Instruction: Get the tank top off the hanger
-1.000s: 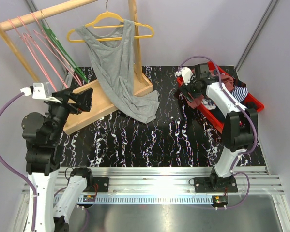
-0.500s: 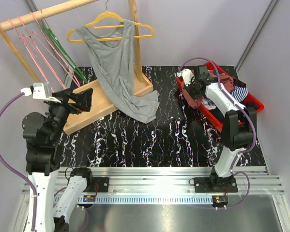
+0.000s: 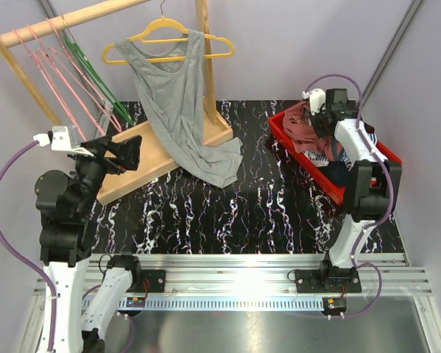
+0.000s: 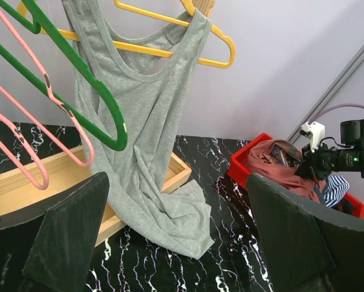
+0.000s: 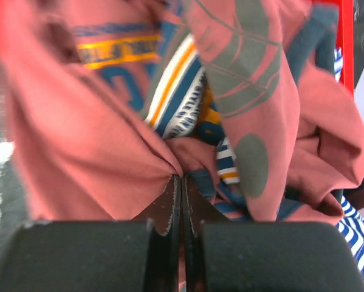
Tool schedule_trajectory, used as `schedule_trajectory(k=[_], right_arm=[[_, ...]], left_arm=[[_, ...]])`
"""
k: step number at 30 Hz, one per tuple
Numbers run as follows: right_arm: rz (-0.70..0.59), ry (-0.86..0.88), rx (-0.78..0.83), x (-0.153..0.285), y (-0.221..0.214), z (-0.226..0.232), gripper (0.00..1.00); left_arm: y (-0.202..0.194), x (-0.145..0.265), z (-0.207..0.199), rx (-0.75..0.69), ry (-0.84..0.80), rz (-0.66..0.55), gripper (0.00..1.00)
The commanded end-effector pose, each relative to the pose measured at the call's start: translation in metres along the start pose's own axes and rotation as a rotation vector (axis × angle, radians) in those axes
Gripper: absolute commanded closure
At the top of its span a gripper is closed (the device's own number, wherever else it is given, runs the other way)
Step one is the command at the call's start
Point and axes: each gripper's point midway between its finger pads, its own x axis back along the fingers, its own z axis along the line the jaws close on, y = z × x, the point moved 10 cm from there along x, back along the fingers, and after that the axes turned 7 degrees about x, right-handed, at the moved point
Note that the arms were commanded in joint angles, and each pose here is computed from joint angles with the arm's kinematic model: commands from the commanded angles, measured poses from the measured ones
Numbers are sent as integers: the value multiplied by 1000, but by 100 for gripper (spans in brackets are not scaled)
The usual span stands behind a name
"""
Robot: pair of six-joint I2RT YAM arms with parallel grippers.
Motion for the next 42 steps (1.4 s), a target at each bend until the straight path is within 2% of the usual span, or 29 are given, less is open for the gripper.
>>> schedule_trajectory(k=[1,11,15,18,26,34,38,42], right_arm=[[47,-37,-4,-23,-16,-9,100],[158,159,-31,-63,-69,39,100],[155,176,-30,-57,-69,40,100],[134,160,-14,-46,-62,33,93],[-31,145,-18,11,-8,1,57],[-163,329,2,57,28,-3,20],[-245,413,15,75,44,-3,12],[-321,511,31,89,54,2,10]], left_arm=[[5,-1,-1,-6,-6,-38,1],[4,1,0,-7,7,-30,1],[5,0,-1,-8,5,-32,1],[6,-1,-2,-6,-2,-30,1],[4,-2,-1,-2,-1,-22,1],[8,-9,-3,4,-21,-24,1],[10,-14,-4,7,-28,-14,1],[10,-16,-4,14,-34,-9,1]])
